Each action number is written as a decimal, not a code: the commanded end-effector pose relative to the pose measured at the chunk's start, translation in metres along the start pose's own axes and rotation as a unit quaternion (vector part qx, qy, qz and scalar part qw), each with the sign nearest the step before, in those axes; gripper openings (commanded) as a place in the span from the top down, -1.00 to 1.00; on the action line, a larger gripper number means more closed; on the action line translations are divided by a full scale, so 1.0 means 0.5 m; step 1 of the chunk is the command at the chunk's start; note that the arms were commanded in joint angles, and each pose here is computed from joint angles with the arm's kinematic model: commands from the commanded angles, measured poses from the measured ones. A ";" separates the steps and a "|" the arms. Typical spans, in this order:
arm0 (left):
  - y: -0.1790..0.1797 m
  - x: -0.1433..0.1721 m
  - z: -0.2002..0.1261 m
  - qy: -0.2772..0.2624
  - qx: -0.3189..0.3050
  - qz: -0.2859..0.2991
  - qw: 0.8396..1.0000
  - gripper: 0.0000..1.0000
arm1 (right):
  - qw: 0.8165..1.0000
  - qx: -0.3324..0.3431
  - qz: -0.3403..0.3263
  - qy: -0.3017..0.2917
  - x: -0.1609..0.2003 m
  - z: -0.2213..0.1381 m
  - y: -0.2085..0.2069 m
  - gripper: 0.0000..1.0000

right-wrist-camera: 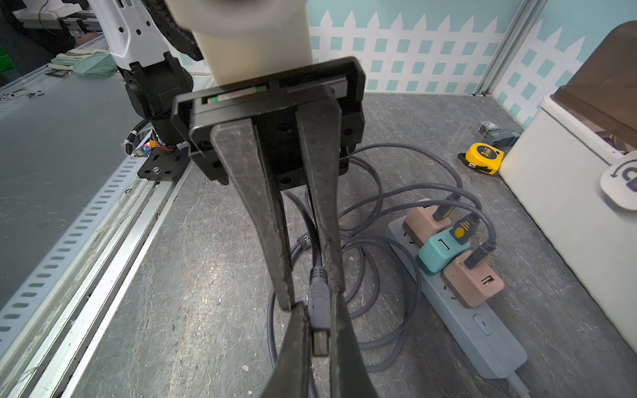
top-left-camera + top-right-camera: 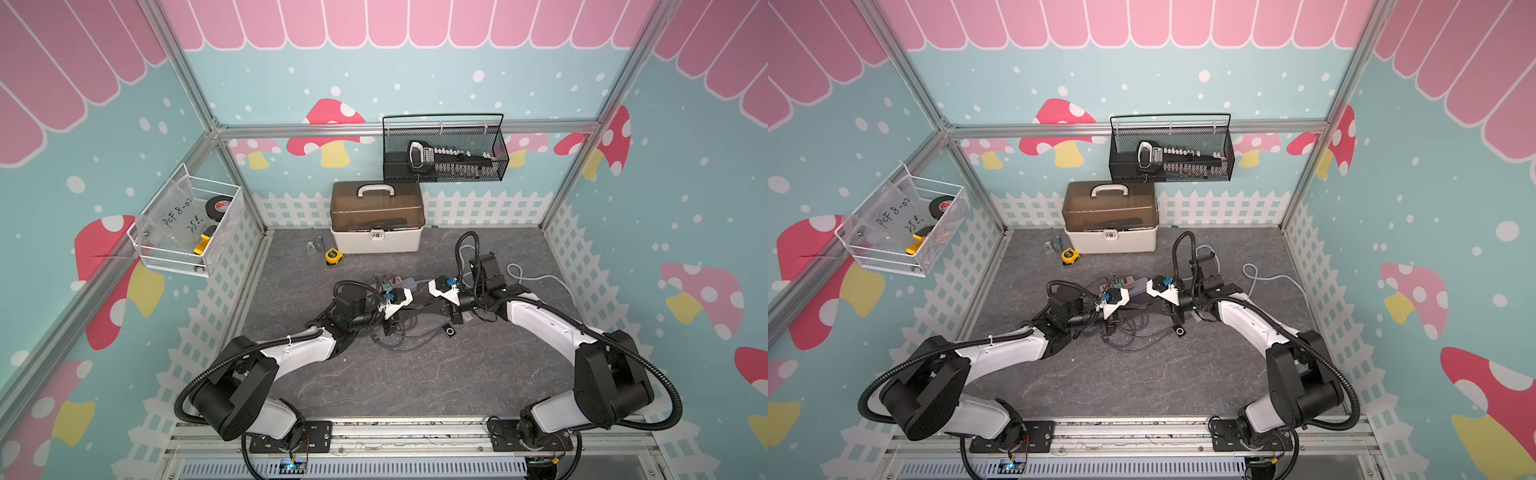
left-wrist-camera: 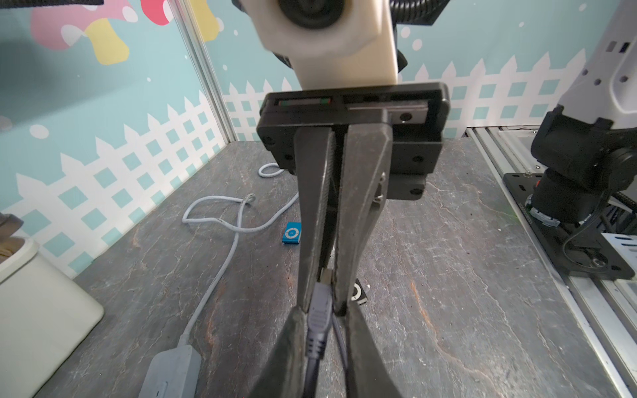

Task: Charge mp3
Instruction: Pick up the charging cable from the center of the board, then pick up the MP3 player from the center of the board.

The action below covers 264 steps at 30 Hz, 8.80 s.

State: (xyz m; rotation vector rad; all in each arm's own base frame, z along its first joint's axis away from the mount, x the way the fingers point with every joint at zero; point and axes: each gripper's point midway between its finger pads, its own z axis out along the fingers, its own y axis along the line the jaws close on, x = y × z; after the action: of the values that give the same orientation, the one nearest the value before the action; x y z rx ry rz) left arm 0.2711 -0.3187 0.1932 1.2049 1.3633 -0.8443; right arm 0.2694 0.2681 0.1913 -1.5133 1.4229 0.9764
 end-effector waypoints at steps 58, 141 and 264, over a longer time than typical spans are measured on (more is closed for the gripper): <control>0.021 -0.043 0.027 0.066 0.052 0.050 0.995 1.00 | 1.000 0.024 0.006 -0.014 -0.029 -0.041 -0.017 0.19; 0.156 -0.007 -0.032 0.077 -0.073 0.028 0.994 1.00 | 0.655 0.544 0.524 -0.014 0.198 -0.285 -0.166 -0.42; 0.204 0.011 -0.080 0.156 -0.144 -0.005 0.977 1.00 | 0.706 0.262 0.477 0.453 0.453 -0.010 -0.118 0.54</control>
State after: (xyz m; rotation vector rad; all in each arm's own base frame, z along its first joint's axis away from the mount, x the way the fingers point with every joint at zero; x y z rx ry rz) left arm 0.3582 -0.2538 0.1935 1.1482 1.6923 -0.4569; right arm 0.3784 0.1757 0.0196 -0.4435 2.9508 0.0597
